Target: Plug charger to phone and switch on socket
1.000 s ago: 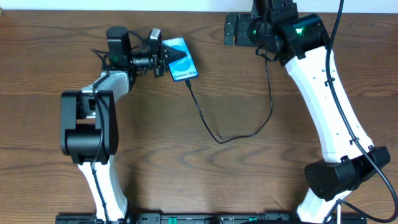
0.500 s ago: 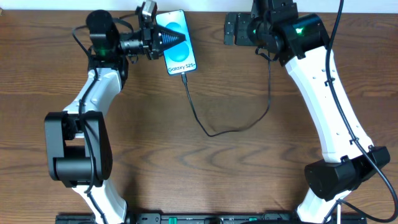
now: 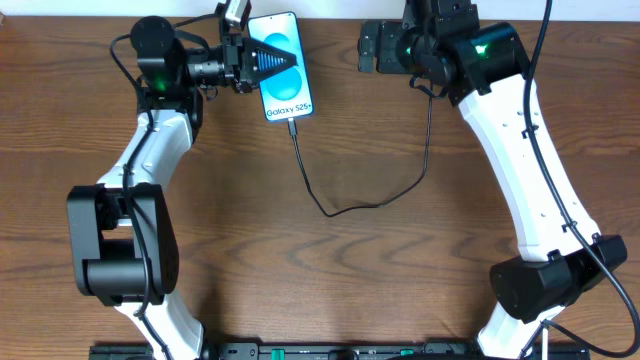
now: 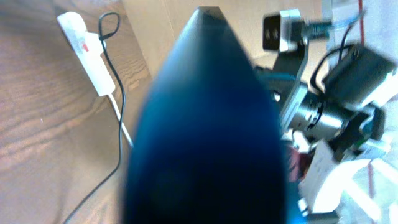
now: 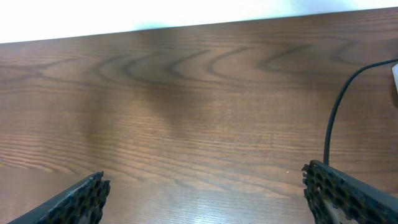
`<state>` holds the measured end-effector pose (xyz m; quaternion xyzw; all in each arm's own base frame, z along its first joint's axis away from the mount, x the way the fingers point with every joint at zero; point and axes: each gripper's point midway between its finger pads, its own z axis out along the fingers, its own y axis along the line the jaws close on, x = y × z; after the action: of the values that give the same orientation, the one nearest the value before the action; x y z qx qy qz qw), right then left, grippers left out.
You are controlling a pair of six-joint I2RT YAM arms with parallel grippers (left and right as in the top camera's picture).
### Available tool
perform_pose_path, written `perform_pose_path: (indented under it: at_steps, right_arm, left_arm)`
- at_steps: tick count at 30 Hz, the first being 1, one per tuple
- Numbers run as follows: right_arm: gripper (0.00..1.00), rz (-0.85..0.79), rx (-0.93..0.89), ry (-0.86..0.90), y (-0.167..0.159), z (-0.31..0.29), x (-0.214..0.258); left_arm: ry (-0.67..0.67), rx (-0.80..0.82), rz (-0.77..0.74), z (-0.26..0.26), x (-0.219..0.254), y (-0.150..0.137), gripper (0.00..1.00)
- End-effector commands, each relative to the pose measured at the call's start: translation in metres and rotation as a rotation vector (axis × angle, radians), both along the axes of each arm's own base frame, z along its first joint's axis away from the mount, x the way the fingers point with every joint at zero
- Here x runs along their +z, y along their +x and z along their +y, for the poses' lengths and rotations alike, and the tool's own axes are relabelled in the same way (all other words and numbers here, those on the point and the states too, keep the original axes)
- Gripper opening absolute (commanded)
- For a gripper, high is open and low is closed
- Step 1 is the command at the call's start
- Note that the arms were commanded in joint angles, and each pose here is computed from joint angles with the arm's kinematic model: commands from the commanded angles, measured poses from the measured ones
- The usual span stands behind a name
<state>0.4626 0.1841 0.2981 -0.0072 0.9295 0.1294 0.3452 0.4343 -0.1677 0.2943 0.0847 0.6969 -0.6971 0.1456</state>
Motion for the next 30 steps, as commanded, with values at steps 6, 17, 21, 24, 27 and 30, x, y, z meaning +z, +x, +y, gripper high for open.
perform_pose_path:
  at_steps: [6,17,21,24,27,30]
  right_arm:
    - [0.99,-0.028,0.012,0.016,-0.004,0.003,0.014]
    - [0.99,-0.03,0.011,0.016,-0.003,0.003,0.014]
    - [0.99,-0.034,0.009,0.014,-0.002,0.003,0.014]
    - [0.99,-0.038,0.012,0.013,-0.002,0.003,0.015]
    - [0.99,-0.039,0.011,0.014,-0.002,0.003,0.015]
    - [0.99,-0.042,0.012,0.014,-0.001,0.003,0.016]
  left_arm:
    - [-0.101,0.218,0.335,0.042,0.023,0.033,0.07]
    - [0.055,0.657,0.485,0.087,-0.062,0.085,0.07]
    - [0.326,0.75,0.514,0.099,-0.117,0.073,0.07]
    - [0.474,0.745,0.499,0.1,-0.136,0.061,0.07]
    - [0.614,0.741,0.49,0.102,-0.151,0.049,0.07]
    - [0.683,0.701,0.47,0.096,-0.158,0.04,0.07]
